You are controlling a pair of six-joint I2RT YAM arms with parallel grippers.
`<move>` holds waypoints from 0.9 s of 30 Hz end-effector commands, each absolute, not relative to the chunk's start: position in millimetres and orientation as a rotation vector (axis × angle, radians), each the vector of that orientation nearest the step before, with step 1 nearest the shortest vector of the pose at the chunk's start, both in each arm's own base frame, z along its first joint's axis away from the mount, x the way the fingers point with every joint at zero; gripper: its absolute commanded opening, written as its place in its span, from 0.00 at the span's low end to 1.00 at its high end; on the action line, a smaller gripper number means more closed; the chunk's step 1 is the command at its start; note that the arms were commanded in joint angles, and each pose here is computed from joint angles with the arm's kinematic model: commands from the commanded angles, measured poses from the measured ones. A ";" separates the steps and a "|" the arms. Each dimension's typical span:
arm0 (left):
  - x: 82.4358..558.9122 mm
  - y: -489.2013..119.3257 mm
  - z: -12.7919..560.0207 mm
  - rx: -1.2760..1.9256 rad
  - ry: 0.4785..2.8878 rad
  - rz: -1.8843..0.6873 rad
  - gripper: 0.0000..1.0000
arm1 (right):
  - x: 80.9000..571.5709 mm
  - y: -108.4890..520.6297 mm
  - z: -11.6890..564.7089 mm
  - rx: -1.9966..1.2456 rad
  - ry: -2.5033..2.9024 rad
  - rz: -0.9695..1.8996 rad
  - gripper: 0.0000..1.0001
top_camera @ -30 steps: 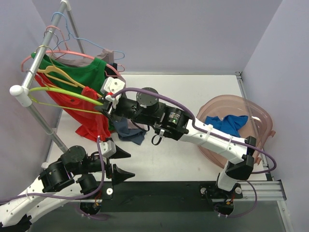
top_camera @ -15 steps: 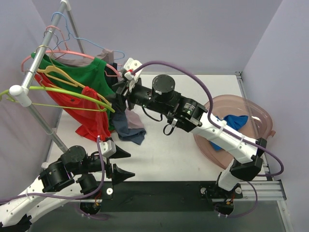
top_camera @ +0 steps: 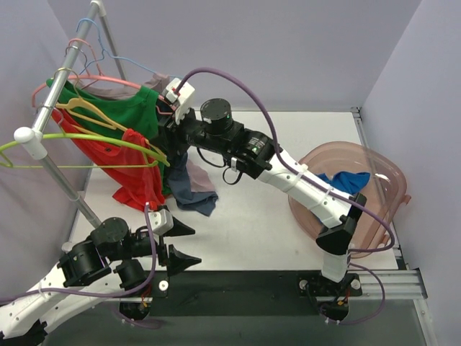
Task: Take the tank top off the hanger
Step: Place the hanger at the clothesline.
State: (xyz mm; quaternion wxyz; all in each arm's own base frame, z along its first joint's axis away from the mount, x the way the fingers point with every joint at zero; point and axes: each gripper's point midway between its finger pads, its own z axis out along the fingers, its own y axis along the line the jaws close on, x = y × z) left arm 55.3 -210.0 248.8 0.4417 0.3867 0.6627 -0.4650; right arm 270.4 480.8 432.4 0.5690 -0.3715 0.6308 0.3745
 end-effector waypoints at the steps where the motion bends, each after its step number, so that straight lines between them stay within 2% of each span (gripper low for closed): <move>1: 55.6 -211.1 262.3 0.959 1.574 -1.160 0.97 | 267.1 487.2 448.5 -0.849 1.451 0.965 0.48; 22: 58.2 -207.5 264.1 0.936 1.568 -1.144 0.97 | 280.9 514.4 392.8 -0.896 1.570 0.962 0.49; 26: 58.3 -207.1 264.0 0.934 1.567 -1.143 0.97 | 283.1 518.3 399.1 -0.886 1.555 0.970 0.43; 27: 58.5 -207.0 264.7 0.932 1.566 -1.142 0.97 | 284.2 519.7 399.2 -0.883 1.553 0.970 0.39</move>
